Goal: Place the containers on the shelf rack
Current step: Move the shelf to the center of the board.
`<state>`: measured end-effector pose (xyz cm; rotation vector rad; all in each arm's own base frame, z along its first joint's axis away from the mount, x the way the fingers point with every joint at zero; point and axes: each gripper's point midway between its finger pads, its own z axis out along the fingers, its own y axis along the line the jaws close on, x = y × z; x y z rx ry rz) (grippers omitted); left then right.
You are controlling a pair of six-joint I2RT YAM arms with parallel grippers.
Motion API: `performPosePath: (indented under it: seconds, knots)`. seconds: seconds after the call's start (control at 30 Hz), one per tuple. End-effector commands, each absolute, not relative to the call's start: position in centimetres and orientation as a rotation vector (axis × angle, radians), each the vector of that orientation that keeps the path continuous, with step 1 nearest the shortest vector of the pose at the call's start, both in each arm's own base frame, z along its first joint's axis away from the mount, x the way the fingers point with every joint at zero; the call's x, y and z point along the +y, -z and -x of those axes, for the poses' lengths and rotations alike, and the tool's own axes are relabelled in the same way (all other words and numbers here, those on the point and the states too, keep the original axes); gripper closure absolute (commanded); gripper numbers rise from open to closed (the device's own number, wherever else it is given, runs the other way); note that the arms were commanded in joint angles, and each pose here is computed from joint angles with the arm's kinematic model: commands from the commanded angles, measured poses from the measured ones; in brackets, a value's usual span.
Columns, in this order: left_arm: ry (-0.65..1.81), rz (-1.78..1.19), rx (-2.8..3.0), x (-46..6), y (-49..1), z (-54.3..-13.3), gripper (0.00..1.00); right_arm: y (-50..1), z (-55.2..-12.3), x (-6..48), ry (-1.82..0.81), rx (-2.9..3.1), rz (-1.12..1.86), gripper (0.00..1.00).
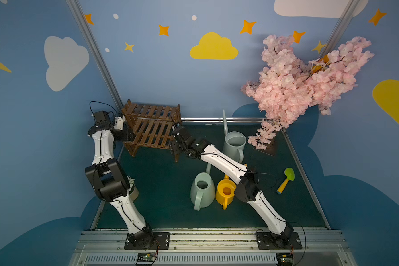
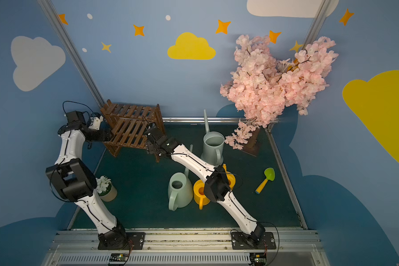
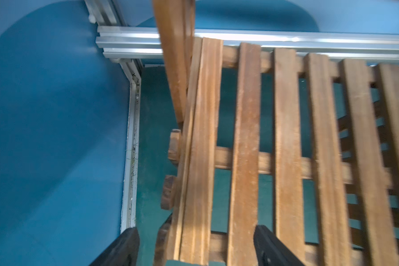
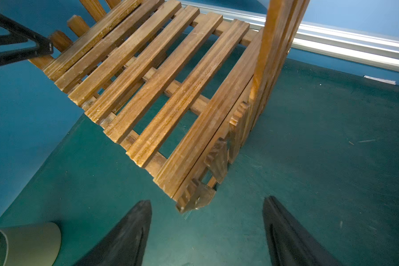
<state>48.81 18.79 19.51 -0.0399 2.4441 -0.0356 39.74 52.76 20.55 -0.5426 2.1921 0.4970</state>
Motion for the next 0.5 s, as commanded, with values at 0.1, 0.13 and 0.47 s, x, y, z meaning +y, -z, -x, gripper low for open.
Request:
performPosePath:
  seconds: [0.1, 0.13, 0.47]
  knots:
    - [0.042, 0.053, 2.479, 19.7, -17.8, -49.6, 0.18, -21.4, -39.6, 53.1, -0.526, 2.178, 0.528, 0.22]
    - [0.056, 0.048, 2.487, 19.5, -17.5, -49.6, 0.20, -21.5, -39.6, 53.1, -0.525, 2.175, 0.527, 0.22]
    - [0.172, -0.041, 2.506, 17.7, -15.9, -50.1, 0.29, -21.5, -39.8, 52.9, -0.517, 2.175, 0.516, 0.22]
